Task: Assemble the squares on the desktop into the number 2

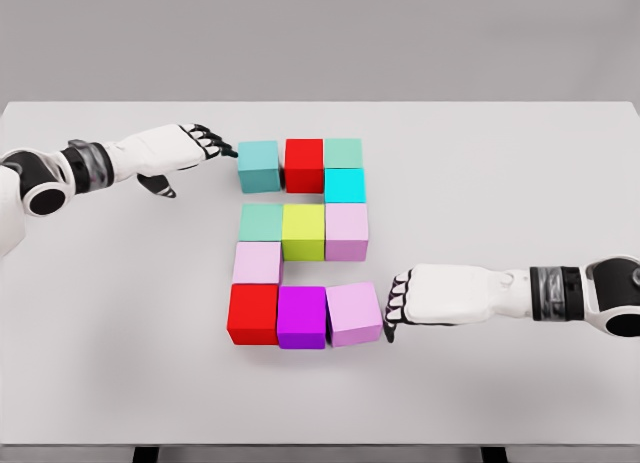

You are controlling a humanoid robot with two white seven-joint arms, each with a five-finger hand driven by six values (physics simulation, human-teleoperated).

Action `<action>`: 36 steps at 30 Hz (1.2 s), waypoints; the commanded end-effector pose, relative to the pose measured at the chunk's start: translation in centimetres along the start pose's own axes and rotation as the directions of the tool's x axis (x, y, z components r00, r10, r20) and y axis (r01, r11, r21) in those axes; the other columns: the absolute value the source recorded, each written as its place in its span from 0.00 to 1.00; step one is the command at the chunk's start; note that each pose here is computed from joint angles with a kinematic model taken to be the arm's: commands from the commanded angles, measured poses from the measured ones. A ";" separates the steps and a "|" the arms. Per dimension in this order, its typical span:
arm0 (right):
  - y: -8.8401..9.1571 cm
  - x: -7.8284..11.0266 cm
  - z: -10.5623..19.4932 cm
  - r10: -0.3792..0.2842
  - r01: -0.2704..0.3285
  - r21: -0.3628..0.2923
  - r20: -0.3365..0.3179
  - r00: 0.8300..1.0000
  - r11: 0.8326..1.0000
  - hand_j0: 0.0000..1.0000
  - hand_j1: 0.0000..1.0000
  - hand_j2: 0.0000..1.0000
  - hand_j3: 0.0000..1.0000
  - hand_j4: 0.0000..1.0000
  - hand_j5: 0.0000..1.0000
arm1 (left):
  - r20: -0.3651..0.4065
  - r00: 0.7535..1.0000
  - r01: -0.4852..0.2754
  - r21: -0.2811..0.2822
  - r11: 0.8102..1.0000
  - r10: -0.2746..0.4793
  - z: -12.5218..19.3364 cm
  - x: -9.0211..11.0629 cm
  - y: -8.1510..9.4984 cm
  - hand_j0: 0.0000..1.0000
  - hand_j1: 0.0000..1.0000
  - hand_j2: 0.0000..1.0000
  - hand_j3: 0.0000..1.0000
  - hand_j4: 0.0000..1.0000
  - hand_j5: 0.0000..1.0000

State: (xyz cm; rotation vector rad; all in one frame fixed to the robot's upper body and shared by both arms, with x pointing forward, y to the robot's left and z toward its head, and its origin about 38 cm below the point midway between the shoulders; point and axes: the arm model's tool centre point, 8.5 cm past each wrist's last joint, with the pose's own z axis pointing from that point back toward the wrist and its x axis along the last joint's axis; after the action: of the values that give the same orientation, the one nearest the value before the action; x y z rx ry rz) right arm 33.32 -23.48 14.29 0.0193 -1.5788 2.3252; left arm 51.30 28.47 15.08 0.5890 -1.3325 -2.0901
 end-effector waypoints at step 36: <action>-8.3 -4.4 12.0 0.114 -0.158 -0.112 -0.326 0.938 0.981 1.00 1.00 1.00 1.00 1.00 1.00 | -0.233 0.970 -0.055 0.052 0.997 0.066 9.4 -7.3 -0.6 1.00 1.00 1.00 1.00 1.00 1.00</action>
State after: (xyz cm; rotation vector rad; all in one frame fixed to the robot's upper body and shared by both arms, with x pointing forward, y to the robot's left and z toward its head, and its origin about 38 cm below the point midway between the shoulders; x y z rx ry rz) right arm 36.98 -31.17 23.30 -0.3971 -1.5988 2.2120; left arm 50.54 37.88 17.15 0.7312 -1.2488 -1.9204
